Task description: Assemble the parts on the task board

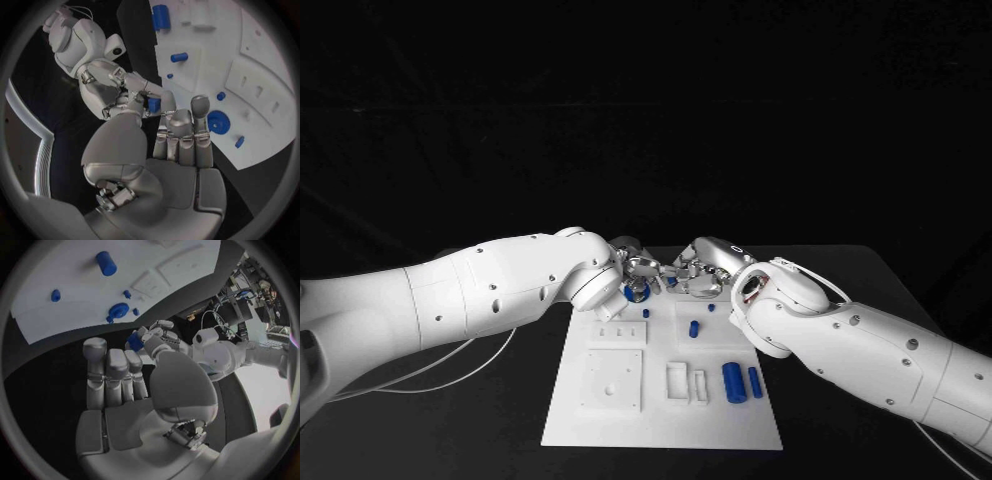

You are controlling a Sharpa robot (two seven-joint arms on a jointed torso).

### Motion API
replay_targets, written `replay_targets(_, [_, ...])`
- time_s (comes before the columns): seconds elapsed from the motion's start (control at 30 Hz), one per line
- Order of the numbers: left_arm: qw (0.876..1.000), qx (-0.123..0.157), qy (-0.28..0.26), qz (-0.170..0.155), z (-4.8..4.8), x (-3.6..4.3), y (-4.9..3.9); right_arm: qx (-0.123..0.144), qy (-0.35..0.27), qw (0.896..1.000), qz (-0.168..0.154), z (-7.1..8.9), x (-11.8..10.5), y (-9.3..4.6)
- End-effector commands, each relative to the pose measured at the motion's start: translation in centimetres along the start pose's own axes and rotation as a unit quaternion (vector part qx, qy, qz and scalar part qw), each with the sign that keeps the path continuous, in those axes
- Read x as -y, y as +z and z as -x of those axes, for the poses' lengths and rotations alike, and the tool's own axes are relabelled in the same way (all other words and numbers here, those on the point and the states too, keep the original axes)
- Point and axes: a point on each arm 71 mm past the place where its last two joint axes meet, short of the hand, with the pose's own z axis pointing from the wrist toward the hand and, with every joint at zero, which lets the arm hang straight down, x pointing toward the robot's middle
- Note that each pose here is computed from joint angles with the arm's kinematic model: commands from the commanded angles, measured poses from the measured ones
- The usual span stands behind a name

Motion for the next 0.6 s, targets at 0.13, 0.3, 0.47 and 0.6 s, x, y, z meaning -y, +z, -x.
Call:
replay_targets(0.13, [1.0, -0.012, 0.005, -0.01, -0.55, 0.43, -0.05, -0.007, -0.004, 1.0, 0.011, -0.24, -0.51, 0.09])
replay_targets(0.3, [1.0, -0.008, -0.005, -0.016, -0.51, 0.47, -0.05, -0.011, -0.005, 1.0, 0.01, -0.4, -0.45, 0.09])
replay_targets(0.47, [1.0, -0.009, -0.014, -0.019, -0.43, 0.4, -0.05, -0.013, -0.006, 1.0, 0.009, -0.47, -0.32, 0.04])
replay_targets(0.6, [1.0, -0.011, -0.02, -0.021, -0.39, 0.32, -0.04, -0.015, -0.007, 1.0, 0.008, -0.53, -0.18, 0.0])
